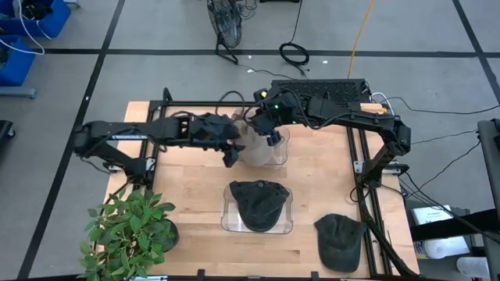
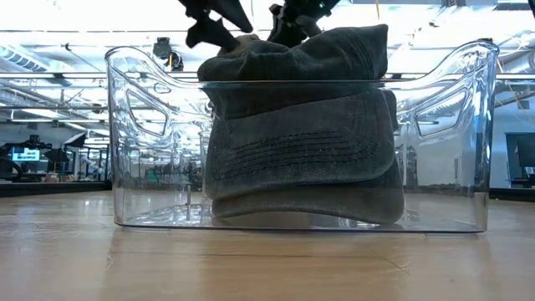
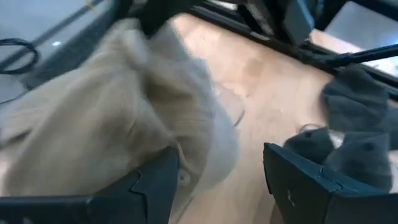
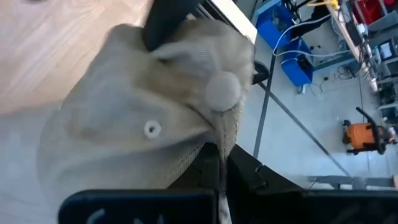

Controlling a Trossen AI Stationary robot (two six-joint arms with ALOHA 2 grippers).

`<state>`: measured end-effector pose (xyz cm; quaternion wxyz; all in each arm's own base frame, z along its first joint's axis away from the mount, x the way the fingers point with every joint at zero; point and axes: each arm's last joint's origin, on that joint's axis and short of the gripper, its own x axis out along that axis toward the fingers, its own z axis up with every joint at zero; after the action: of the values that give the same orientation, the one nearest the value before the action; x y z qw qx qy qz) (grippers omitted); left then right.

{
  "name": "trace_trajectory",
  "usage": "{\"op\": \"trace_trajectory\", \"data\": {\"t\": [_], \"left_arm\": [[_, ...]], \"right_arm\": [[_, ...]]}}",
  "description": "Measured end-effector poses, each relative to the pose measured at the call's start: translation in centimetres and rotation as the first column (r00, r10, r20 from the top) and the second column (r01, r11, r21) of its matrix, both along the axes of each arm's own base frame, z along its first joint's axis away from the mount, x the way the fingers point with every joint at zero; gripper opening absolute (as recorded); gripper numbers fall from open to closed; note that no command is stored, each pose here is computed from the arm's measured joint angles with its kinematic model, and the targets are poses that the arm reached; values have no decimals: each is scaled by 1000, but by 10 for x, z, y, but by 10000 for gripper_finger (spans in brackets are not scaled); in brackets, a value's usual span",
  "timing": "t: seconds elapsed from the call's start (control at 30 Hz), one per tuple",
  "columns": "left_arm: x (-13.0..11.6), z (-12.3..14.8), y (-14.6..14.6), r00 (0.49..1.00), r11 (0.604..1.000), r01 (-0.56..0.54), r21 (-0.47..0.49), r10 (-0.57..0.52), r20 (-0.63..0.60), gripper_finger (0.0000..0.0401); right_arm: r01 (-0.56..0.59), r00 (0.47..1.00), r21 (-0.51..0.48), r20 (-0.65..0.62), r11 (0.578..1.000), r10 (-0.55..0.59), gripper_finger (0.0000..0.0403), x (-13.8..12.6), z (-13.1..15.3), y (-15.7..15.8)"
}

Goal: Pick & Place hat
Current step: Put the brown cap into the top transparent bin

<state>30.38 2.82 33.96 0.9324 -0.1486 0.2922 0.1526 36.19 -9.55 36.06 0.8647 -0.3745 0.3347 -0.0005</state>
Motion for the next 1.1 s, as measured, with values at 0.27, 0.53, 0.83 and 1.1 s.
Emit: {"op": "trace_trajectory", "data": {"t": [0.27,0.53,0.83,1.1], "left_arm": [[21,-26,3,997,1000,6,-26,-8,-74,234],[27,-35,10,995,998,-26,-61,20,-96,234],[29,-41,10,992,997,-23,-71,14,-126,234],[34,-56,10,980,996,-48,-81,31,-194,234]], "right_arm": [[46,998,59,41,997,-49,0,-3,5,1],[96,985,159,125,983,-117,0,-14,23,6],[109,992,341,21,934,-124,0,-15,-9,32],[150,979,115,124,982,-164,0,-25,-36,58]]}}
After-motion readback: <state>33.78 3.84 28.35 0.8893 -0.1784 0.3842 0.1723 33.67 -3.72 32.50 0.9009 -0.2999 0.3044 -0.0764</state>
